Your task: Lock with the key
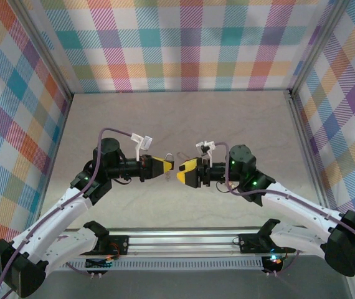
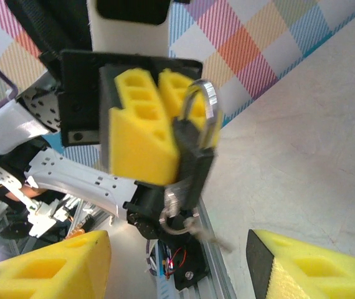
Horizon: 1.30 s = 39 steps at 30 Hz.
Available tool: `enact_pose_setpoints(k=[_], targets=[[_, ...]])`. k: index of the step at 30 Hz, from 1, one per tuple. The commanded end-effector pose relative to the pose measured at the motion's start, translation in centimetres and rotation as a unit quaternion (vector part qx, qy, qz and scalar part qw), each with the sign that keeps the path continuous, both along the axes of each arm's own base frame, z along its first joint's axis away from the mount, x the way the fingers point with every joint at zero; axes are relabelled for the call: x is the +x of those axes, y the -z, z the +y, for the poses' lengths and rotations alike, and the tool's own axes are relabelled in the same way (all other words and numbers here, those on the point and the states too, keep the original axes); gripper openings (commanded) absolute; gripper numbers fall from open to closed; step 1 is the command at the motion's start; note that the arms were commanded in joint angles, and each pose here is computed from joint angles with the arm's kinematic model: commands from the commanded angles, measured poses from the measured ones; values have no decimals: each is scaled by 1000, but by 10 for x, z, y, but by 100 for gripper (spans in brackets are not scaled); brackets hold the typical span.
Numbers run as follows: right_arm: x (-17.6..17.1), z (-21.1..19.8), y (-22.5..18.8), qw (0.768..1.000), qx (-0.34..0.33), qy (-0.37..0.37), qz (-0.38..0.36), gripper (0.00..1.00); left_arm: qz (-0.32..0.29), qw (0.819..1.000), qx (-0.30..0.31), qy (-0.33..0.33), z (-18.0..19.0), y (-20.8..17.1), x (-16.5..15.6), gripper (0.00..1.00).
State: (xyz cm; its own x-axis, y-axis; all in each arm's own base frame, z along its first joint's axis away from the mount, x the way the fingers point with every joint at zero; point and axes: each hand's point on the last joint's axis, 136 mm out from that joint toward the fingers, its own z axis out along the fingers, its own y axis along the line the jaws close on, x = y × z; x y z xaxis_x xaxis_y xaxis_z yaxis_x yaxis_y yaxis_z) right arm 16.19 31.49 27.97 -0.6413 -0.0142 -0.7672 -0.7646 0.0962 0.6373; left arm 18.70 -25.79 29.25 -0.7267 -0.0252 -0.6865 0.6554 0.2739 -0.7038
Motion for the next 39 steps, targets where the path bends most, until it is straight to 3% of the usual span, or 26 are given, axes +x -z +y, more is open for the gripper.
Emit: enact_pose_setpoints(k=[1,23,39], targets=[[-1,1,-5,1000,15,-16,8,59,-6,999,-38,30,-5,-13,-10,0],[11,7,-13,999,43,-5,-8,48,20,995,-25,95,-29,10,-35,0],[9,6,-14,999,50,-8,-5,22,17,991,-22,134,-36,10,-51,0]])
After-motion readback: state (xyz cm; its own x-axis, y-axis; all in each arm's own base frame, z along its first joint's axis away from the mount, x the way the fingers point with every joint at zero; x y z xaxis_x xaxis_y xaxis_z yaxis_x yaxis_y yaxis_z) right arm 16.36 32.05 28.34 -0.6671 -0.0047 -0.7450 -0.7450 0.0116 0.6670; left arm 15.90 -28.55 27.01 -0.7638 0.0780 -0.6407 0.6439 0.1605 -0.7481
